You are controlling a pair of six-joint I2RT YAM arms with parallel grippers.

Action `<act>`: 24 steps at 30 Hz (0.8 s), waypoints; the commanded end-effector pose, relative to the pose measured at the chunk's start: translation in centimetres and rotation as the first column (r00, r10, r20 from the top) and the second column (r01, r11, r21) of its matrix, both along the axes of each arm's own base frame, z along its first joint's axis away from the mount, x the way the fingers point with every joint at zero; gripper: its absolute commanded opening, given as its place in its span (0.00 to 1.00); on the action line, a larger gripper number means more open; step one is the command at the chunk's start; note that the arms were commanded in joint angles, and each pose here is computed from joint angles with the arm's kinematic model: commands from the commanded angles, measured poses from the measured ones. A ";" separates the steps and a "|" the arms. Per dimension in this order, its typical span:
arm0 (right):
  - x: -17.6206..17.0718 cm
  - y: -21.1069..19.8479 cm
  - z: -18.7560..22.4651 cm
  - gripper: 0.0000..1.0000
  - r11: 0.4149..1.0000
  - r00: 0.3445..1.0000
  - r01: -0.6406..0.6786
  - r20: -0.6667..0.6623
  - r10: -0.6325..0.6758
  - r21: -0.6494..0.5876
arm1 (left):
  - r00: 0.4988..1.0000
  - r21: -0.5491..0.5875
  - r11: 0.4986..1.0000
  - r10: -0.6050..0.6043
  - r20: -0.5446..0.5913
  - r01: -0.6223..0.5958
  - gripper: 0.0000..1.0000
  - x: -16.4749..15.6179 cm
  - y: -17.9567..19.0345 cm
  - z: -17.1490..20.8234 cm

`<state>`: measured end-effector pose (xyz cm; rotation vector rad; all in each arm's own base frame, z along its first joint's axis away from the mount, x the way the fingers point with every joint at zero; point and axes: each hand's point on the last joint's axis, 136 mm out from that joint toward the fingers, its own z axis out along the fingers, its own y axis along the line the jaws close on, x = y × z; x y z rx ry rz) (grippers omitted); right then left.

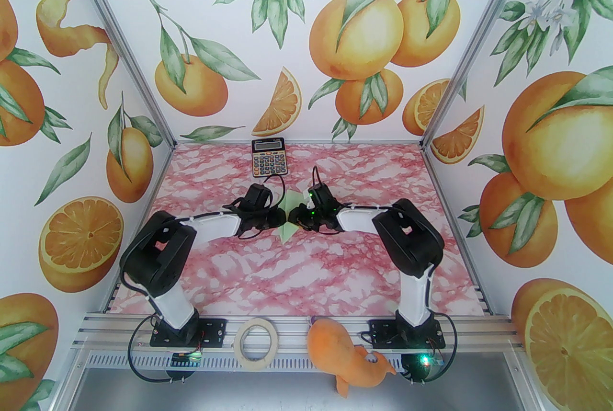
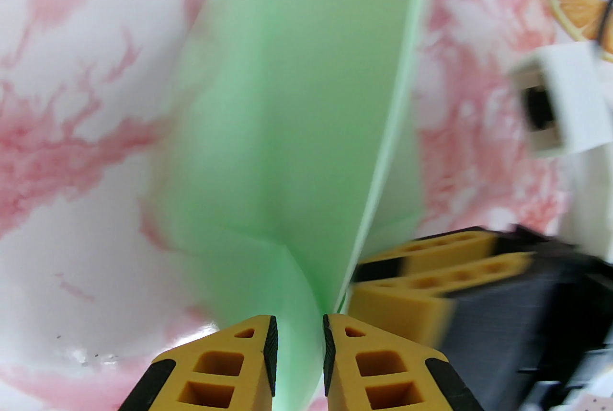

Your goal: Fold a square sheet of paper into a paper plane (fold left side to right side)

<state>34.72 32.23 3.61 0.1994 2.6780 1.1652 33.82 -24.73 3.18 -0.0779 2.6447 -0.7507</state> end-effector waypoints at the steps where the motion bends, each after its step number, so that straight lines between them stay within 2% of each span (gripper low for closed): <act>1: 0.1 -0.2 1.6 0.27 1.000 0.999 -0.014 0.039 0.013 0.015 | 1.000 0.032 0.999 0.000 -0.011 0.000 0.24 -0.7 0.8 -0.6; 4: 0.1 0.0 1.2 0.23 1.000 0.999 -0.021 0.036 0.020 0.017 | 1.000 -0.001 1.000 0.008 0.009 -0.008 0.23 -0.6 0.8 0.1; 10: -0.3 0.6 0.5 0.17 0.999 0.999 -0.039 0.018 0.039 0.013 | 1.000 -0.031 1.000 0.002 -0.019 -0.002 0.22 -0.7 0.4 -1.2; 15: -0.4 0.7 1.0 0.16 0.998 0.998 -0.054 0.025 0.054 0.023 | 1.000 -0.030 1.000 0.002 -0.029 -0.003 0.22 -0.9 0.5 -1.9; 17: -0.3 1.2 1.0 0.13 0.997 0.997 -0.068 0.027 0.067 0.033 | 1.000 -0.037 0.999 0.000 -0.031 -0.002 0.22 -0.9 0.4 -2.1; 24: 0.0 2.7 -0.7 0.11 0.995 0.996 -0.091 -0.018 0.092 0.049 | 1.000 -0.056 0.998 0.012 -0.020 -0.013 0.20 -0.7 0.6 -1.7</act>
